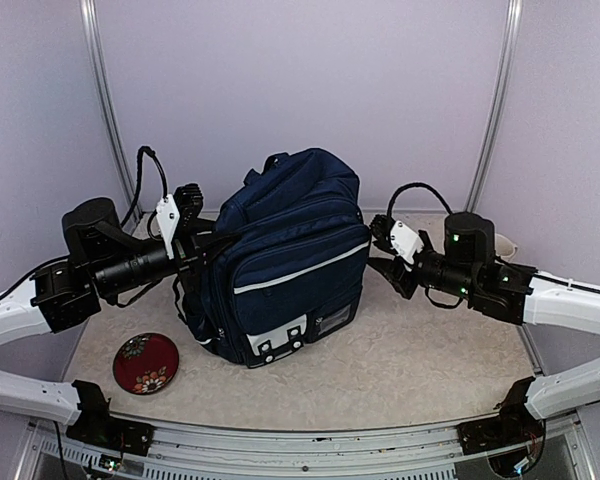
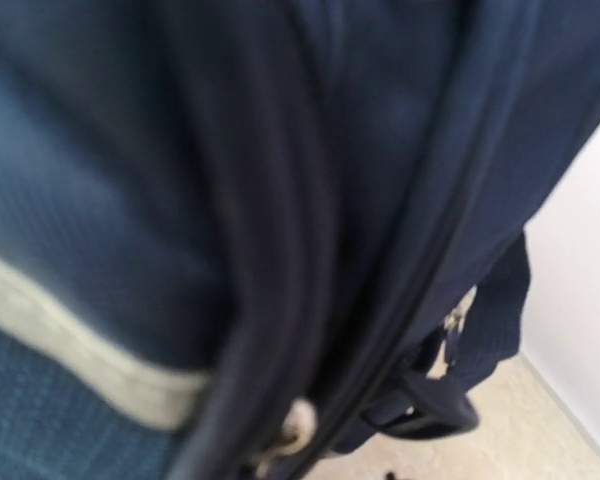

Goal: Pack the student bag
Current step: Pick up the student bag from the upper front pocket.

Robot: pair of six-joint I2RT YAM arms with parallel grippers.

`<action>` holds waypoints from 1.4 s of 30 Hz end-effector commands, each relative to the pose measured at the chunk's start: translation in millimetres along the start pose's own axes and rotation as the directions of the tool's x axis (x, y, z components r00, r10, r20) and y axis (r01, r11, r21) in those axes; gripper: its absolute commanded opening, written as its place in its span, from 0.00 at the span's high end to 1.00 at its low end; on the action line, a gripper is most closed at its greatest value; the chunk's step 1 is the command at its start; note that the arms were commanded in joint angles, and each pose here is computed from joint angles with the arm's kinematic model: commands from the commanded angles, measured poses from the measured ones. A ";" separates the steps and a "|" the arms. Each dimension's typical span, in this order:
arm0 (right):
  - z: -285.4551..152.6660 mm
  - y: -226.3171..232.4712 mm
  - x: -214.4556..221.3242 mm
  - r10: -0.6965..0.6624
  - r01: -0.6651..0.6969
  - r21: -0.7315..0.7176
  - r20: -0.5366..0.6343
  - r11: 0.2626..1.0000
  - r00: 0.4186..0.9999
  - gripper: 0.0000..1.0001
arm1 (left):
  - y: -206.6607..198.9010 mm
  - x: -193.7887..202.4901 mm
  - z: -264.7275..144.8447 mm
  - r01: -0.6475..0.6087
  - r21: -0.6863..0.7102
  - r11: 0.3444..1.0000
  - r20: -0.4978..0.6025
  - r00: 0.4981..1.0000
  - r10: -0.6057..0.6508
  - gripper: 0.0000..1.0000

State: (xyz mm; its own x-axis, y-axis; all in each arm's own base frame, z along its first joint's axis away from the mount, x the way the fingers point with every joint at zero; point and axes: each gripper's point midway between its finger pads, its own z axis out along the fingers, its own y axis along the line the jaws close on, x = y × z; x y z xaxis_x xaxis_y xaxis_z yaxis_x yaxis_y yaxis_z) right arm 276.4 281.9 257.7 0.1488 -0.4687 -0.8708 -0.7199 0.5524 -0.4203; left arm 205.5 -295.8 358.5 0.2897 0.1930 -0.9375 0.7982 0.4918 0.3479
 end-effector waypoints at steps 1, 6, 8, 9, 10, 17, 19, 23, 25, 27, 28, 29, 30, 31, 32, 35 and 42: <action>-2.4 11.9 9.1 -0.002 0.002 -0.042 -0.003 0.999 1.000 0.63 | 0.9 -4.1 -3.6 -0.018 -0.002 1.000 -0.013 1.000 0.018 1.00; -3.7 13.6 10.2 0.010 -0.009 -0.034 0.027 0.999 1.000 0.62 | 1.1 -5.4 -1.1 -0.015 -0.001 1.000 -0.021 1.000 0.015 1.00; -3.9 12.9 1.8 0.010 -0.008 -0.038 0.061 0.999 0.998 0.64 | 0.9 -5.5 -0.9 -0.015 -0.002 1.000 -0.021 1.000 0.015 1.00; -4.5 11.8 -3.1 0.007 -0.004 -0.037 0.080 0.999 0.997 0.65 | 0.5 -5.1 -0.7 -0.013 0.000 1.000 -0.022 1.000 0.013 1.00; -5.1 10.4 -7.6 0.001 0.002 -0.032 0.098 0.999 0.995 0.66 | 0.1 -4.8 -0.3 -0.010 0.001 1.000 -0.024 1.000 0.010 1.00; -1.2 4.9 -22.4 -0.013 0.014 -0.005 0.166 1.000 0.986 0.71 | -1.8 -5.0 0.6 -0.013 0.003 1.000 -0.027 1.000 0.013 1.00; 0.6 2.5 -24.9 -0.016 0.016 0.003 0.170 1.000 0.985 0.71 | -3.1 -4.2 1.6 -0.014 0.009 1.000 -0.029 0.999 0.015 1.00; 0.6 -2.4 -37.7 -0.031 0.031 0.004 0.180 1.000 0.983 0.72 | -5.3 -1.7 3.5 -0.016 0.020 1.000 -0.035 0.999 0.017 1.00; -0.5 0.4 -44.3 -0.039 0.044 -0.023 0.191 0.999 0.981 0.72 | -6.3 -1.3 4.3 -0.016 0.024 1.000 -0.034 0.999 0.017 1.00; -0.9 4.2 -44.9 -0.041 0.051 -0.043 0.196 0.998 0.980 0.72 | -7.2 -1.4 4.6 -0.014 0.027 1.000 -0.031 0.999 0.015 1.00; -0.6 7.0 -42.0 -0.041 0.052 -0.055 0.190 0.997 0.981 0.72 | -7.6 -2.1 4.5 -0.015 0.029 0.999 -0.028 0.999 0.015 1.00; -0.2 9.7 -39.5 -0.040 0.053 -0.066 0.186 0.996 0.982 0.71 | -7.8 -2.0 4.4 -0.015 0.029 0.999 -0.026 1.000 0.016 1.00; 0.4 12.7 -36.3 -0.038 0.053 -0.078 0.180 0.996 0.983 0.71 | -7.8 -2.7 4.3 -0.018 0.030 0.999 -0.024 1.000 0.019 1.00; 1.0 15.8 -33.3 -0.033 0.050 -0.091 0.174 0.995 0.984 0.70 | -7.6 -2.2 4.6 -0.021 0.029 0.999 -0.025 0.999 0.021 1.00; 1.6 17.9 -31.5 -0.028 0.046 -0.098 0.171 0.994 0.985 0.70 | -7.4 -2.2 4.9 -0.023 0.027 0.999 -0.025 0.999 0.024 1.00; 2.9 16.1 -32.0 -0.007 0.021 -0.077 0.181 0.997 0.984 0.72 | -7.6 -2.6 6.1 -0.028 0.031 0.999 -0.025 0.999 0.029 1.00; 9.0 7.5 -40.5 0.008 -0.001 -0.033 0.210 0.999 0.978 0.98 | -9.9 -3.7 6.0 -0.028 0.045 0.999 -0.021 0.999 0.029 1.00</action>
State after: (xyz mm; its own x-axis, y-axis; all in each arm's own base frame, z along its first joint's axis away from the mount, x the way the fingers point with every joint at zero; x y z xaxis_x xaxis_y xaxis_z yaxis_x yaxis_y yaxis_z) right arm 276.2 298.6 269.5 0.2368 -0.3820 -0.8933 -0.7334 0.5327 -0.4222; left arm 204.8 -301.2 357.8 0.2879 0.2121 -0.9339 0.7988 0.4847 0.3563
